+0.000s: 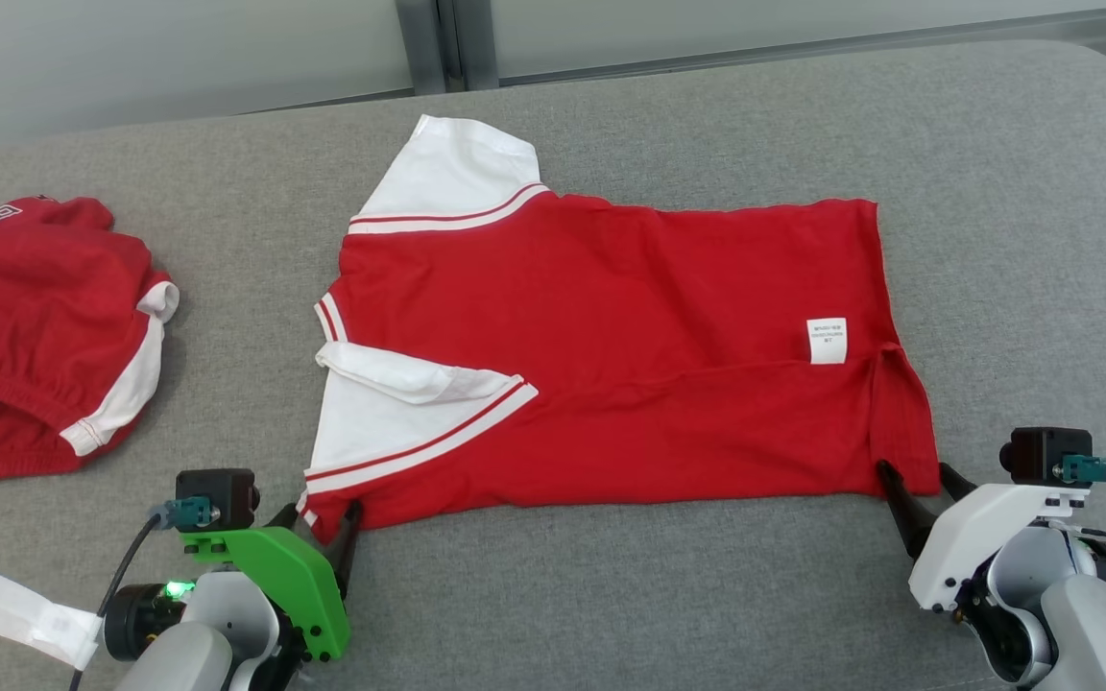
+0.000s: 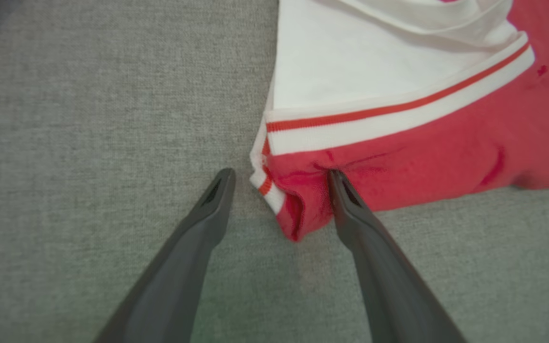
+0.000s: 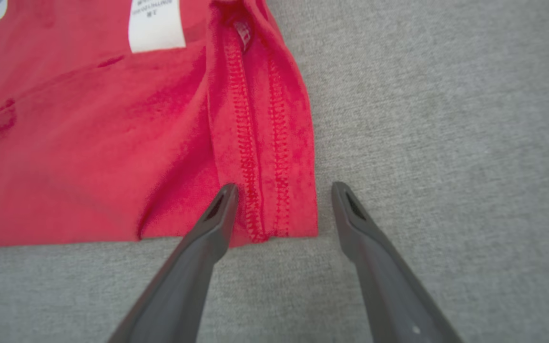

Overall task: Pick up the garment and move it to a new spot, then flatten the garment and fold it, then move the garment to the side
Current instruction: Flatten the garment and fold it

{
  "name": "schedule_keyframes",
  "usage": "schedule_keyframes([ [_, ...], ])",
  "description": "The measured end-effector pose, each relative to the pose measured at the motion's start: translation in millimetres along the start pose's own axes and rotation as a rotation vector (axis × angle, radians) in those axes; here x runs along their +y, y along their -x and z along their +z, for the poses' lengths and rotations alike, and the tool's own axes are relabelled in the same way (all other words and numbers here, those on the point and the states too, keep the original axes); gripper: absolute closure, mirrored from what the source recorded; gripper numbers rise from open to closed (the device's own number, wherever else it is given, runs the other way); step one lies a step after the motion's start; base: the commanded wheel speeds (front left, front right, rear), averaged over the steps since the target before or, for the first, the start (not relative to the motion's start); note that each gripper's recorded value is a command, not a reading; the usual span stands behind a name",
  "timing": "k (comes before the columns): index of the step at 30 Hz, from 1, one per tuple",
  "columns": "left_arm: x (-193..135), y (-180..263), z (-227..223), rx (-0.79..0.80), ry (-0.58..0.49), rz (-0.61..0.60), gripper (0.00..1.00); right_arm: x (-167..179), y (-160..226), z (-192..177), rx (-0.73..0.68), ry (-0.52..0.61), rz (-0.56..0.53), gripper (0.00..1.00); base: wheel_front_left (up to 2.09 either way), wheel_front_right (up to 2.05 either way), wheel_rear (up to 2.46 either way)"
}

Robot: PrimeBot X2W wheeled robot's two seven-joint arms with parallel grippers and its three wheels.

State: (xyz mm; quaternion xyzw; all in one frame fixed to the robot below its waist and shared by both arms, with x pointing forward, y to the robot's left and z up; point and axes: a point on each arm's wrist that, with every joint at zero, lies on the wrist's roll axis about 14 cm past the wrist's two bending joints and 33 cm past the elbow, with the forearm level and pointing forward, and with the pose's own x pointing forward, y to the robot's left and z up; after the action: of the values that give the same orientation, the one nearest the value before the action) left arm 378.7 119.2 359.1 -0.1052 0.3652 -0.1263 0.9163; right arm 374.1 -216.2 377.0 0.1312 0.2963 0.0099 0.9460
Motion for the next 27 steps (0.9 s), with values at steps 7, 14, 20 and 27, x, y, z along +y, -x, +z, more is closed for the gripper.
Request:
schedule_keyframes([
  [7,-1.4,-1.4,-0.8,0.017,-0.008,-0.011,0.69,8.5,-5.8,-1.6,0.023,0.005,0.030,1.00,0.00,0.00,0.00],
  [14,-6.6,7.5,5.2,-0.015,-0.021,-0.031,1.00,9.1,0.4,10.1,-0.028,0.004,0.045,1.00,0.00,0.00,0.00],
  [20,-13.8,32.4,-4.5,0.014,-0.054,-0.075,1.00,5.6,17.2,14.6,-0.027,0.019,0.065,1.00,0.00,0.00,0.00],
  [27,-14.2,69.5,-24.1,0.071,-0.068,-0.080,1.00,2.4,38.3,6.6,0.047,0.063,0.093,1.00,0.00,0.00,0.00],
])
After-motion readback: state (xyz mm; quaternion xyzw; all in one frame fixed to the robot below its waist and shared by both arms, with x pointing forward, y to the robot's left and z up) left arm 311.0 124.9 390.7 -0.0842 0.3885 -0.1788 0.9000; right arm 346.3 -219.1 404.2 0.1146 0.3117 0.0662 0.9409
